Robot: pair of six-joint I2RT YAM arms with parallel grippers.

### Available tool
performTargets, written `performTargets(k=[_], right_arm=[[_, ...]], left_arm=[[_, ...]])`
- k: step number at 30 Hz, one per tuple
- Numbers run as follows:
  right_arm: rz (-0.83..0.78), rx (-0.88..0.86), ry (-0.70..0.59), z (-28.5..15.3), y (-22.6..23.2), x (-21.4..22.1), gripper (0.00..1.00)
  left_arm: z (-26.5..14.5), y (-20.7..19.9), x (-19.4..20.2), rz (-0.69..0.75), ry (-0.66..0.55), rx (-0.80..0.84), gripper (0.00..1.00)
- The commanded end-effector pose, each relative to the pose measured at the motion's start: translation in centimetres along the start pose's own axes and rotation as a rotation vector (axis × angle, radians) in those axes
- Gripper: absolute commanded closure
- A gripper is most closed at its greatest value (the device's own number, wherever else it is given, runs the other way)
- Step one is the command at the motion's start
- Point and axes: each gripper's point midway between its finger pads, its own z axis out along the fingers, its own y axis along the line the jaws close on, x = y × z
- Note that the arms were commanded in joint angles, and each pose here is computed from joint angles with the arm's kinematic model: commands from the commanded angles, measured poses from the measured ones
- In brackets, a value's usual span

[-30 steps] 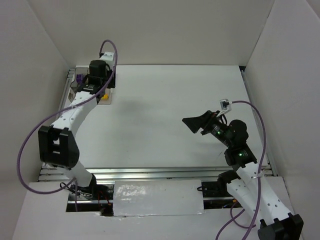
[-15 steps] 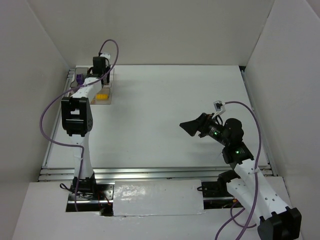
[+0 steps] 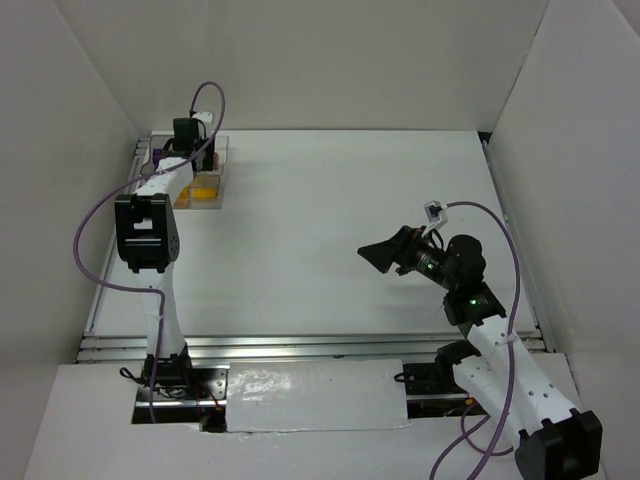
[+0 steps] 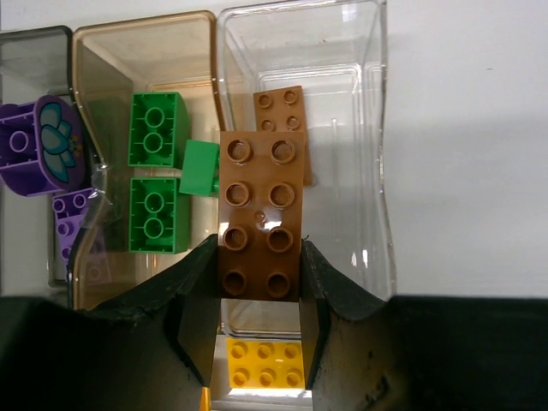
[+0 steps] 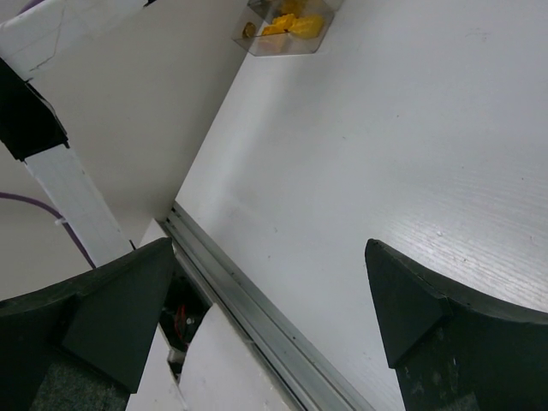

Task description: Sort the legos into containers by color

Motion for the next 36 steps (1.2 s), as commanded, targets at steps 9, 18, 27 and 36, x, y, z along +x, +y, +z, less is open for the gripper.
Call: performTargets(k=[9, 18, 27, 36], right_arm=[[-0.034, -0.045, -0.008, 0.4, 0.5, -0.4, 0.0], [-0.034, -0.042, -0.007, 0.4, 0.3, -0.3, 0.0], [-0.06, 0.005, -0.018, 0.6, -0.7, -0.5, 0.0], [-0.164, 0.332, -0.195, -3.8, -0.8, -6.9, 0.0]], left_arm=[[-0.1, 0.5, -3.3, -0.067, -0.084, 0.048, 0.37], [-1.0, 0.6, -4.7, -0.1, -0.107, 0.042, 0.36], [-13.1, 2.5, -13.7, -0.367, -0.202, -0.001, 0.09], [-29.2, 2.6, -7.3, -0.483, -0.161, -0.065, 0.0]])
